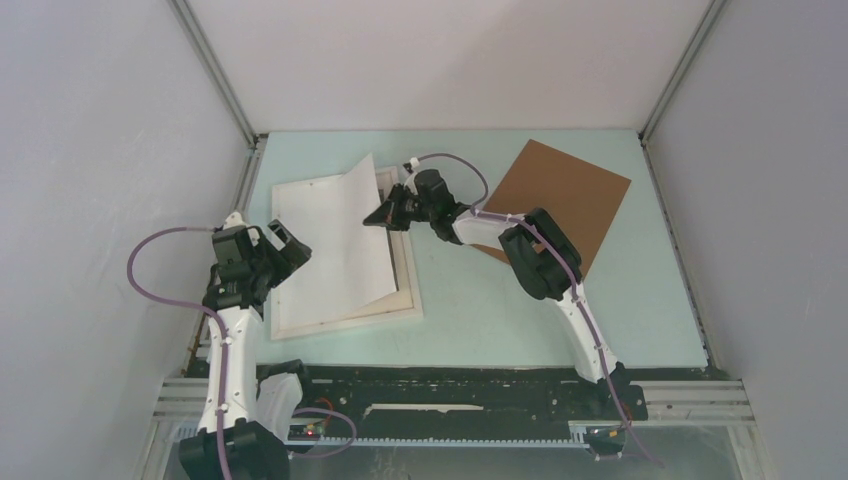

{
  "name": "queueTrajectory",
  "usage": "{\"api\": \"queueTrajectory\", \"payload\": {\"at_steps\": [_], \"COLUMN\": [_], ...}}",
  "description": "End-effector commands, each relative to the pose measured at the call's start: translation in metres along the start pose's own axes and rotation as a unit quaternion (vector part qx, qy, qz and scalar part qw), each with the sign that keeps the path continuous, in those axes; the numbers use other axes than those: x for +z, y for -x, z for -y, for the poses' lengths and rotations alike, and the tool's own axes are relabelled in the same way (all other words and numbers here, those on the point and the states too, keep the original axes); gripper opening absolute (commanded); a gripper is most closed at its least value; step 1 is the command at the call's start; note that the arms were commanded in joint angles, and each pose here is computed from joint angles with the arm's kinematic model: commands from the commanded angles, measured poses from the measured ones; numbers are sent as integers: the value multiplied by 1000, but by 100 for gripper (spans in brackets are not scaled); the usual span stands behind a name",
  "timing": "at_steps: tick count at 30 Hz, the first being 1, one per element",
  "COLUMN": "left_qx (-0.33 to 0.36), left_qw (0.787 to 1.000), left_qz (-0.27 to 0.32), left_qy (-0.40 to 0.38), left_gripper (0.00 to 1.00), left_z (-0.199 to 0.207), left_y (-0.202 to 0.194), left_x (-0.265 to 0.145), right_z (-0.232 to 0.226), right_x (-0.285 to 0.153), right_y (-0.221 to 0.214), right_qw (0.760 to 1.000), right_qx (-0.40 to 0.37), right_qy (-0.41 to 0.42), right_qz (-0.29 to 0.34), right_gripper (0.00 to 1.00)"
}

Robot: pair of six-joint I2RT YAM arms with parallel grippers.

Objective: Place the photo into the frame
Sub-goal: Turn over the photo from the photo frame.

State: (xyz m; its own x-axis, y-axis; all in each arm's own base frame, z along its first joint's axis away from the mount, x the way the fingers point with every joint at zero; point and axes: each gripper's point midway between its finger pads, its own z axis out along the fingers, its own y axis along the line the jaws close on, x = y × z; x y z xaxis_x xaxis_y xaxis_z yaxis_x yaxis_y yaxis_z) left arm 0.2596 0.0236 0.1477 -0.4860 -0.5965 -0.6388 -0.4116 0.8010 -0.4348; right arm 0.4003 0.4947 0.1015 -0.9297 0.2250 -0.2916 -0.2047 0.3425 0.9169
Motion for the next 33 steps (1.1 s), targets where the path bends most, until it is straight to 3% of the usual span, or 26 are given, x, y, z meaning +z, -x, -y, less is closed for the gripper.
{"api": "queueTrajectory", "payload": {"at_steps": [1, 6, 10, 19, 24, 29, 33], "left_qx": [5, 5, 3, -2, -4, -10, -37], "left_qw": [999, 999, 999, 998, 998, 998, 997], "left_qz": [26, 29, 30, 39, 42, 52, 61], "left_qy": [-19, -21, -27, -41, -46, -39, 7], "left_gripper": [100, 100, 100, 100, 100, 100, 100], "left_z": [10, 10, 12, 17, 20, 22, 5], "left_y": [16, 17, 17, 18, 19, 31, 46], "left_x": [-6, -8, -8, -16, -20, -21, -10], "right_z": [-13, -12, -1, 8, 5, 9, 12], "right_x": [8, 2, -7, -33, -51, -83, -101], "right_y": [-1, 2, 3, 11, 22, 33, 27], "right_qw": [1000, 998, 988, 958, 942, 923, 937], "right_qx": [-30, -45, -60, -126, -165, -195, -177], "right_qy": [4, -43, -140, -251, -289, -325, -290], "right_qz": [2, -13, -38, -57, -52, -58, -84], "right_gripper": [4, 32, 52, 78, 86, 88, 88]}}
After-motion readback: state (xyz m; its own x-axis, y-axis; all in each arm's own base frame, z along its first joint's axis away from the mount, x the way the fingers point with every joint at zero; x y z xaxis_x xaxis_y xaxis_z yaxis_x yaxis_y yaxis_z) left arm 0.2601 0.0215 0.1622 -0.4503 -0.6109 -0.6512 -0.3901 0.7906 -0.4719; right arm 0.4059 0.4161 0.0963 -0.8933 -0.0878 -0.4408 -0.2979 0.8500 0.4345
